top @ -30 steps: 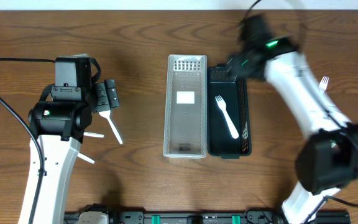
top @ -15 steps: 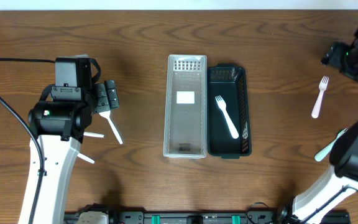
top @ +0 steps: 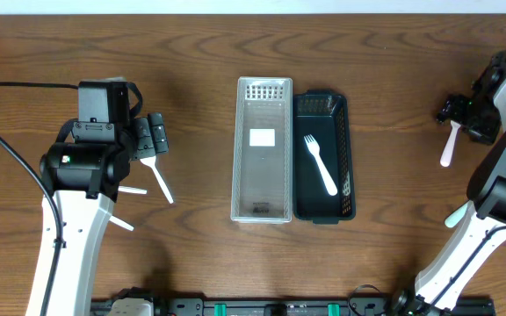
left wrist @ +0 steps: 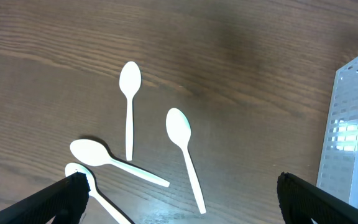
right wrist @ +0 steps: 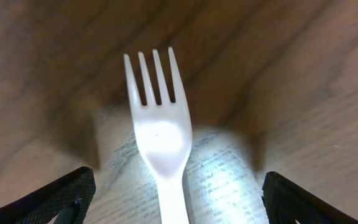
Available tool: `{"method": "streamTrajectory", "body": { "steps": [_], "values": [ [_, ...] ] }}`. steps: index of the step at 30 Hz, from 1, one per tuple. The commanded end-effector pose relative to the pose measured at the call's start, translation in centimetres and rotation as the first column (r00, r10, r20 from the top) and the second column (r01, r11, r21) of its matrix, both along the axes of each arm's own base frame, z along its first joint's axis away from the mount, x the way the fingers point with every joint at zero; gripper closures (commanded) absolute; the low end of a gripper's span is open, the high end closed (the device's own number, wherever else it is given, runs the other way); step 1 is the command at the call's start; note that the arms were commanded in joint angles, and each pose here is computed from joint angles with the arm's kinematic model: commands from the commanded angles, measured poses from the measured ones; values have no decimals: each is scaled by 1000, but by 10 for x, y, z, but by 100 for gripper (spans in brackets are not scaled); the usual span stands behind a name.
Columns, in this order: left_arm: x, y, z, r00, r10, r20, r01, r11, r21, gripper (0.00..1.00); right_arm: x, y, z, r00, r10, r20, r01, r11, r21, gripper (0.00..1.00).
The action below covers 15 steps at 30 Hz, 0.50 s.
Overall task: Pack container
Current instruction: 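Move the right gripper back and grasp a second white fork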
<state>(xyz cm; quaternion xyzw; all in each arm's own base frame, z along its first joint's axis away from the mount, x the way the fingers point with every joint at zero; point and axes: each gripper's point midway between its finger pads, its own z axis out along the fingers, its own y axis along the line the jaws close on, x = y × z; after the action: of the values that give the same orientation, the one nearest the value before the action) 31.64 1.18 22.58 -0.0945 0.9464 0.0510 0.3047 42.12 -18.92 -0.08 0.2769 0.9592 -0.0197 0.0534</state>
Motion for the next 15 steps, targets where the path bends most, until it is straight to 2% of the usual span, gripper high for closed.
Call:
{"method": "streamTrajectory", "body": {
  "steps": [1,5,10,15],
  "values": [
    [2,1,8,1000,15,19,-15,1000,-8,2,-8,5,-18,999,17,-49,-16,1000,25,11],
    [2,1,8,1000,15,20,-15,1000,-8,2,-11,7,-20,998,18,-65,-15,999,35,18],
    [2,1,8,1000,15,20,-15,1000,-8,2,-14,8,-20,997,18,-77,-15,999,41,49],
    [2,1,8,1000,15,20,-15,1000,-8,2,-16,9,-20,996,19,-85,-15,999,45,65]
  ]
}}
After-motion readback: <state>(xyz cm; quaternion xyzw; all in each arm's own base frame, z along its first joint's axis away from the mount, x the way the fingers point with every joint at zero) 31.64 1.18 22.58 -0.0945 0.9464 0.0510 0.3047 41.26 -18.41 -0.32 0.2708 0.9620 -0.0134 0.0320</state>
